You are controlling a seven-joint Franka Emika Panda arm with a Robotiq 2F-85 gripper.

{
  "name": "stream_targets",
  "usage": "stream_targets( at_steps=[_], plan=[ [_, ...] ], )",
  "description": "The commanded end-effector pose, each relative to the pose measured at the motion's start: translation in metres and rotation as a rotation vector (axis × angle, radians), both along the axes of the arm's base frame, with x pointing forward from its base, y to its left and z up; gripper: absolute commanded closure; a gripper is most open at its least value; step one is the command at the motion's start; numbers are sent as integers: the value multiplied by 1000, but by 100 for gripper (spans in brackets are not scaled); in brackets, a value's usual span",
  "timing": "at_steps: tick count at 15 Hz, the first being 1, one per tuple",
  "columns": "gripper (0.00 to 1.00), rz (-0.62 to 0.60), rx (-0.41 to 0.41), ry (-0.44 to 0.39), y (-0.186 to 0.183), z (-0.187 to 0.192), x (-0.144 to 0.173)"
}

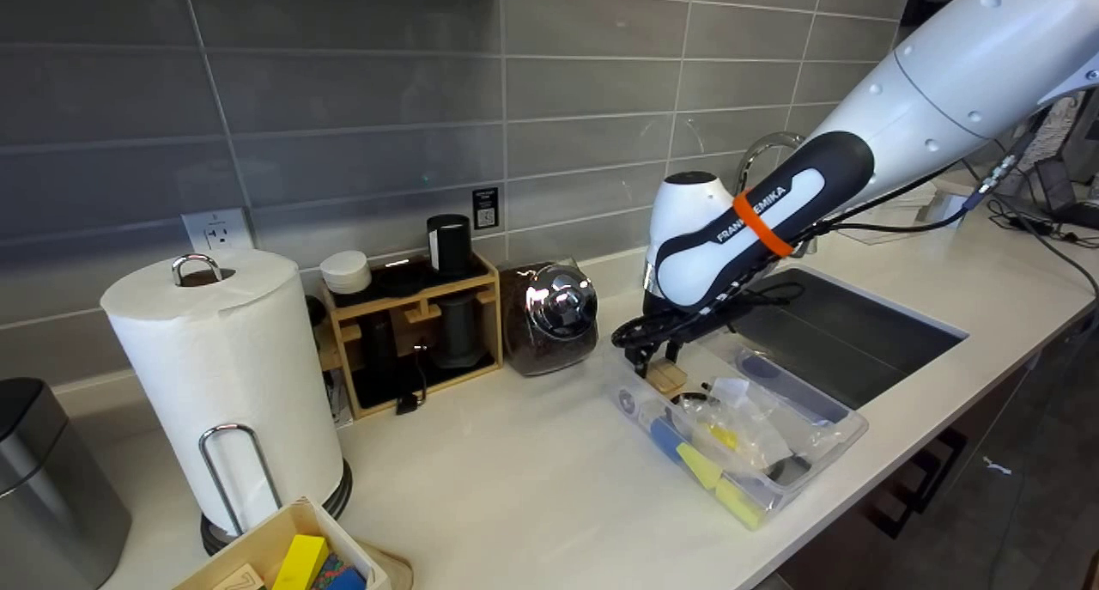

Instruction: Remove one wooden block from the clear container.

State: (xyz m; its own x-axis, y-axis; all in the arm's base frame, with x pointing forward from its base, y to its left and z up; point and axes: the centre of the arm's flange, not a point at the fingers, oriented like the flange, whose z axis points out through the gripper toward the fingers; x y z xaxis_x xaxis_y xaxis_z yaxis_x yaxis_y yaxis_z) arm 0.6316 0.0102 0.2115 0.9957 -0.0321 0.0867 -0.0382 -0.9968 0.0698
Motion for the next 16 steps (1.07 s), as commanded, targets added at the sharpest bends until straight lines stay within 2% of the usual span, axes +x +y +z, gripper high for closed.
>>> stream_targets(
  at_steps=[1,4,9,12,16],
  plan=[
    [54,-4,4,-63,3,47,-16],
    [54,29,47,-82,19,89,-28],
    [54,283,154,-59,97,128,-56],
    [54,458,183,-48,153,125,-58],
    [54,692,152,-31,216,98,-46]
  ],
)
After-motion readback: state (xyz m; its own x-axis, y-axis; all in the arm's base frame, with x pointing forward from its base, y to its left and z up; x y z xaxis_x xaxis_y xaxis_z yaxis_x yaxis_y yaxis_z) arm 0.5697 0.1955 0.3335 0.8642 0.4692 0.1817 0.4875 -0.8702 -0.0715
